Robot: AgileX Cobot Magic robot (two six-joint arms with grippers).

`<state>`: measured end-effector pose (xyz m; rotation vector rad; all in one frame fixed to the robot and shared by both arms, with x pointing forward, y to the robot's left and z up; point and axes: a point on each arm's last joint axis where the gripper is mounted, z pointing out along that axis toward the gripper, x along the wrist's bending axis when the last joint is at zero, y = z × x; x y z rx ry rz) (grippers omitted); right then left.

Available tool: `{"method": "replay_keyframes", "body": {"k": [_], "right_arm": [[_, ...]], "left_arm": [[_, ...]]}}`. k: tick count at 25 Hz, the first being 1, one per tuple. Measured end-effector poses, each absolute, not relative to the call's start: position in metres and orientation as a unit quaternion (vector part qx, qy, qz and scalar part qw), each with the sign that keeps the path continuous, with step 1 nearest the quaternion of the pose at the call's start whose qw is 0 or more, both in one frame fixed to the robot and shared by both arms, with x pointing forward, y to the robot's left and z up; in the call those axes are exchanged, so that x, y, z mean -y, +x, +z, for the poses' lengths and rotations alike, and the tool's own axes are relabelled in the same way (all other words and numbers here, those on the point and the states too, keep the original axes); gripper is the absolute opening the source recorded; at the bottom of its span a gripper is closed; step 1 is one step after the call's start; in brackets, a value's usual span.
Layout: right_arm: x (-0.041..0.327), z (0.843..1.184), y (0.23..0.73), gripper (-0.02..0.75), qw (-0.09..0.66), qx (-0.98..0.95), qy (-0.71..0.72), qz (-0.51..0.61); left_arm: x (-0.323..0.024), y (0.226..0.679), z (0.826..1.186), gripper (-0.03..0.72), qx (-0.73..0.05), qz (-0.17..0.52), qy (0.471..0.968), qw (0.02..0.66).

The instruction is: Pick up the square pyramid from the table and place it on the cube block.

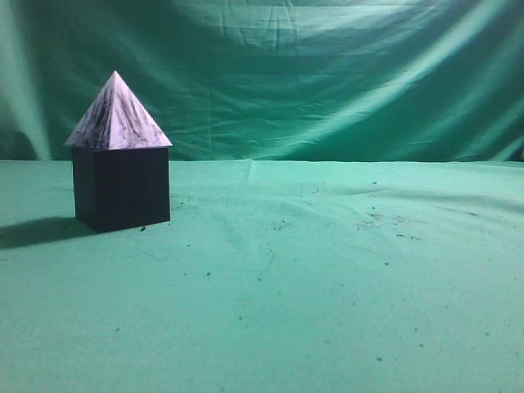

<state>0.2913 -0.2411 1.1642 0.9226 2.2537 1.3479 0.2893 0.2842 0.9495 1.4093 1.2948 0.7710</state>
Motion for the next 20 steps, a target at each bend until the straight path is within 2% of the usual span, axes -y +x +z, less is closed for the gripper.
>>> {"method": "replay_keyframes", "body": {"k": [4, 7, 12, 13, 15, 20], "right_arm": [[0.248, 1.157, 0.292, 0.000, 0.215, -0.787, 0.327, 0.477], [0.254, 1.134, 0.299, 0.000, 0.262, -0.751, 0.349, 0.496], [0.267, 1.073, 0.308, 0.000, 0.365, -0.655, 0.392, 0.532], [0.267, 1.073, 0.308, 0.000, 0.365, -0.655, 0.392, 0.532], [0.278, 1.035, 0.308, 0.000, 0.422, -0.603, 0.419, 0.533], [0.291, 0.982, 0.297, 0.000, 0.479, -0.549, 0.451, 0.516]], "left_arm": [[-0.284, 0.289, 0.949, 0.000, -0.539, 0.321, 0.586, 0.513], [-0.284, 0.289, 0.949, 0.000, -0.539, 0.321, 0.586, 0.513], [-0.284, 0.289, 0.949, 0.000, -0.539, 0.321, 0.586, 0.513], [-0.284, 0.289, 0.949, 0.000, -0.539, 0.321, 0.586, 0.513], [-0.284, 0.289, 0.949, 0.000, -0.539, 0.321, 0.586, 0.513], [-0.284, 0.289, 0.949, 0.000, -0.539, 0.321, 0.586, 0.513]]}}
